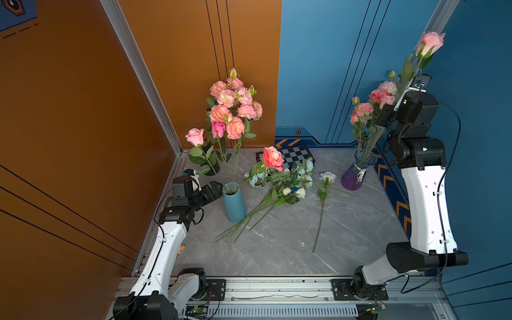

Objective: Place the pink flowers into the vase
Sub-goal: Place the flower in the vase.

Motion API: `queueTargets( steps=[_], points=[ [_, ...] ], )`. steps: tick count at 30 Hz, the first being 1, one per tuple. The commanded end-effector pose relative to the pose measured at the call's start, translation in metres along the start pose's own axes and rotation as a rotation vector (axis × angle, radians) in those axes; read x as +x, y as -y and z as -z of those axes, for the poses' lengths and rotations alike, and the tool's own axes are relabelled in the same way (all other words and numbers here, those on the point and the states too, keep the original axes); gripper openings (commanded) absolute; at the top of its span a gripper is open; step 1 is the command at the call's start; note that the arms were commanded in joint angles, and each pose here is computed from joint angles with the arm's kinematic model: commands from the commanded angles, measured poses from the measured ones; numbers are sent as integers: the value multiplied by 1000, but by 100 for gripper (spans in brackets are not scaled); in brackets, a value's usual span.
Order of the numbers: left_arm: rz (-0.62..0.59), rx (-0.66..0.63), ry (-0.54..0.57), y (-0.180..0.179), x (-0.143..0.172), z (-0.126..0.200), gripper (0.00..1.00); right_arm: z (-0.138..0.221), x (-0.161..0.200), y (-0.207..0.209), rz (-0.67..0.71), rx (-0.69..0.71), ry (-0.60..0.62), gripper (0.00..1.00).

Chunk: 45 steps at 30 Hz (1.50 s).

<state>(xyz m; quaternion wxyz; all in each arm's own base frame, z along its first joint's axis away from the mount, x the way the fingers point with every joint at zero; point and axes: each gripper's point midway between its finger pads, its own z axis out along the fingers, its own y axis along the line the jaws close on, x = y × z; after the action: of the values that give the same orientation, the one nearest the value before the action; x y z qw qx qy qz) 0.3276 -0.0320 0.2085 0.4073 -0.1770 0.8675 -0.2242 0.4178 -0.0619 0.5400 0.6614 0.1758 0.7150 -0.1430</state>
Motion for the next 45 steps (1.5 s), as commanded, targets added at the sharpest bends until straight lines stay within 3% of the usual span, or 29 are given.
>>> queueTargets(
  steps=[1,10,22,36,45],
  points=[
    [-10,1,-16,-2,2,-5,99,-21,-15,-2,-45,-11,93,0],
    [14,-26,-24,-13,2,-8,99,-46,-28,6,-22,48,150,0],
    [30,-47,-26,-22,0,-9,99,-86,18,15,22,86,85,0],
    [29,-61,-32,-26,0,-13,99,-77,-9,45,-86,73,131,0],
    [27,-66,-30,-27,1,-11,99,-83,6,49,-71,83,95,0]
  ],
)
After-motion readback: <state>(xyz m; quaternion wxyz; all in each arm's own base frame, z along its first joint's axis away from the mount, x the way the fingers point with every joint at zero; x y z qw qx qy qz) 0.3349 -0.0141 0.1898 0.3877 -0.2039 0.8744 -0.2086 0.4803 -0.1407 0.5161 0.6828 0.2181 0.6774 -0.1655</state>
